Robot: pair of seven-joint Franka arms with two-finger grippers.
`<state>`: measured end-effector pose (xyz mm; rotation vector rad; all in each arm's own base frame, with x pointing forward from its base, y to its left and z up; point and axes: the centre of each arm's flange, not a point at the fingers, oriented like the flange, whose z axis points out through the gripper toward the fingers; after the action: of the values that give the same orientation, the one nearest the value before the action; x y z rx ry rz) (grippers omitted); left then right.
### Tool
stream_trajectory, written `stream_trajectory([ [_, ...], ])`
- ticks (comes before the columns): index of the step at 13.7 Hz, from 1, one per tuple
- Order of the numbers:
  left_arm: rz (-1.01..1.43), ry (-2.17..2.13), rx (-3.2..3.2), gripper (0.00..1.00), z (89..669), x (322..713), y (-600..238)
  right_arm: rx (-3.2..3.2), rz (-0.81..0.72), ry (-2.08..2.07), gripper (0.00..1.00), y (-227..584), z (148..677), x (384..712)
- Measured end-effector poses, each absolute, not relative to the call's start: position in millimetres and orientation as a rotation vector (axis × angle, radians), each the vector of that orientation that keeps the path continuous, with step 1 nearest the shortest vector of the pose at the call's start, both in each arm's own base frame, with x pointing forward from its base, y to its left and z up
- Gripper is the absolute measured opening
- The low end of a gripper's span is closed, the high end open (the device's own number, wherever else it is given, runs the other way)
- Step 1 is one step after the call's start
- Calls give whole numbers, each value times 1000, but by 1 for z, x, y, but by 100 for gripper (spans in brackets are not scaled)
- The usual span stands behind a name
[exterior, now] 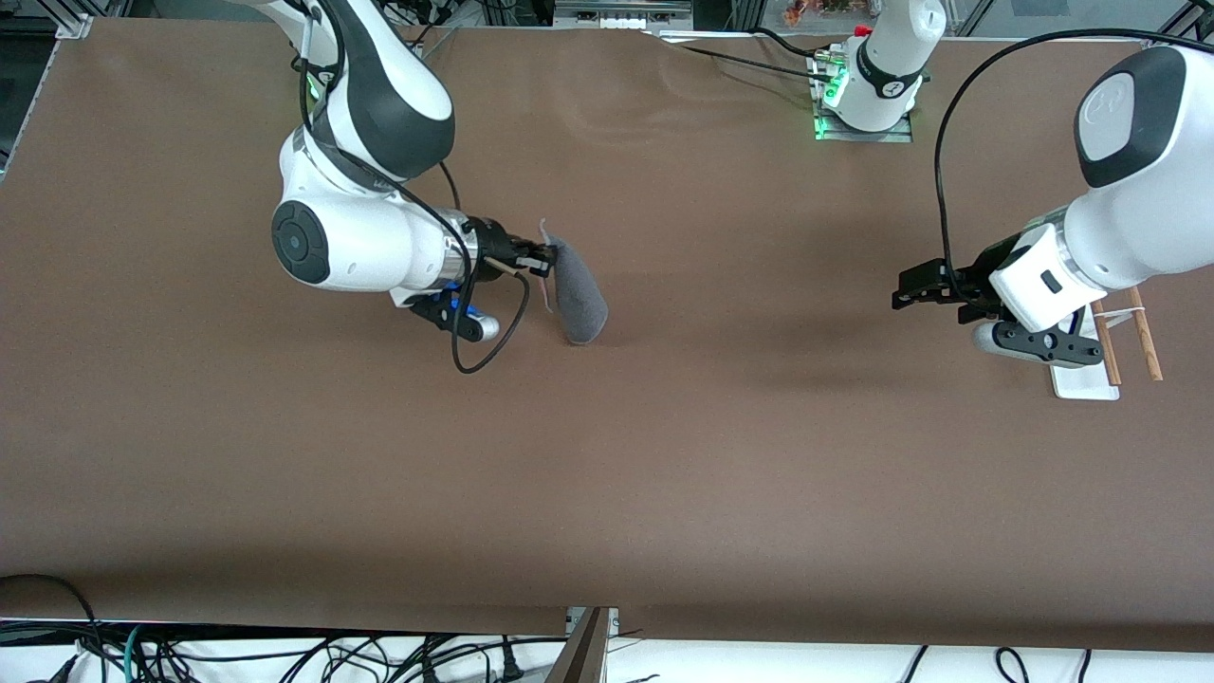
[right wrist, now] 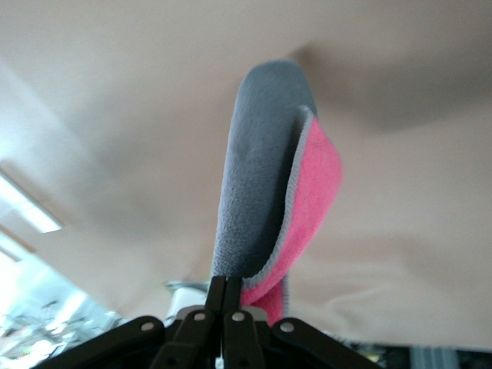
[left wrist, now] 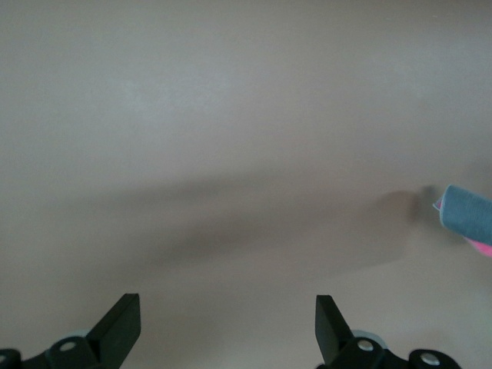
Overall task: Pass towel and hang on rack
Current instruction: 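Lift the towel with the right gripper while the left gripper approaches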
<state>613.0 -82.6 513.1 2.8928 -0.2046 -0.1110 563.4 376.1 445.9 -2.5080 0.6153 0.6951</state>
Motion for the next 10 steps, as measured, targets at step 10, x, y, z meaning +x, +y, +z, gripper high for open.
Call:
stream_trajectory([
  [10, -42, -755, 2462, 100, 446, 633, -91, -2082, 851, 904, 1, 462, 550, 538],
])
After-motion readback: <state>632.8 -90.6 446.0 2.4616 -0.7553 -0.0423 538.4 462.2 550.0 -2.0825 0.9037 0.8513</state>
